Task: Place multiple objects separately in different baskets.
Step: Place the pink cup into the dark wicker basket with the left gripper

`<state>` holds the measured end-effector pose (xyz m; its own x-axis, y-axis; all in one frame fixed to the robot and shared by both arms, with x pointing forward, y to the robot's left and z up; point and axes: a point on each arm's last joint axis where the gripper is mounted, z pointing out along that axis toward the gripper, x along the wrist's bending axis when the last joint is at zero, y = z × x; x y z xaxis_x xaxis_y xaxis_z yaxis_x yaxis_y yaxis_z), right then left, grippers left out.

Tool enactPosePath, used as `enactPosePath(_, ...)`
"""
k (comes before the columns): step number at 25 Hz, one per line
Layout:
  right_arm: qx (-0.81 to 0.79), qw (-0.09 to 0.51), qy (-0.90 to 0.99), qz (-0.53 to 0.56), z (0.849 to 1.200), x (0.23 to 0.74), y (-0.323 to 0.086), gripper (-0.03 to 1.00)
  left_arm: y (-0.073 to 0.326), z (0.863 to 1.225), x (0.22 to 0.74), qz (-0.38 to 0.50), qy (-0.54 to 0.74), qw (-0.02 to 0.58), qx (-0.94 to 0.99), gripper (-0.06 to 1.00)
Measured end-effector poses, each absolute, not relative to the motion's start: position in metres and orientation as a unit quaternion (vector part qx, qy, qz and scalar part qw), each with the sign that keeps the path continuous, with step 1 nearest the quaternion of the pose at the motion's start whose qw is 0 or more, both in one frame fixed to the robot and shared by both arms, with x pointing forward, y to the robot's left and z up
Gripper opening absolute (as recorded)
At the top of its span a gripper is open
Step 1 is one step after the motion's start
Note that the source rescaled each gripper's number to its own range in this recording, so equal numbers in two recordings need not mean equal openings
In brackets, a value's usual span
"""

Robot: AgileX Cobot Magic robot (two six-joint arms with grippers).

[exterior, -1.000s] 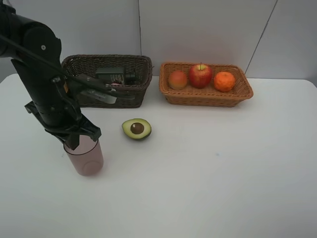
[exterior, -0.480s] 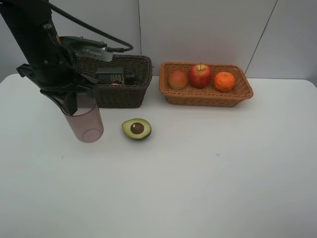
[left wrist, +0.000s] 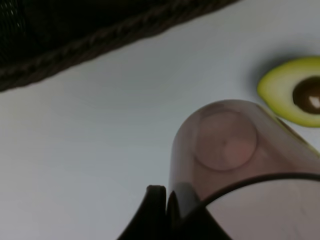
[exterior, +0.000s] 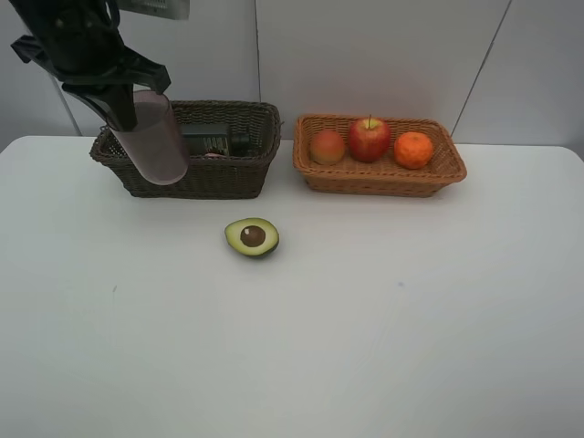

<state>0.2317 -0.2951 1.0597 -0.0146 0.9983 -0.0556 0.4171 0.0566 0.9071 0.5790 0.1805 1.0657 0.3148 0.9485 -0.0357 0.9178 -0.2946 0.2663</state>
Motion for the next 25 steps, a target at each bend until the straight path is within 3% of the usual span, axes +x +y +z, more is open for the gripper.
enactPosePath(8, 0.58, 0.395, 0.61, 0.368, 1.06, 0.232, -0.295, 1.0, 0.192, 1.071, 0.62, 0.143, 0.569, 0.152, 0.796, 0.0)
enactPosePath(25, 0.58, 0.395, 0.61, 0.368, 1.06, 0.232, -0.295, 1.0, 0.224, 1.029, 0.678, 0.287, 0.517, 0.149, 0.793, 0.0)
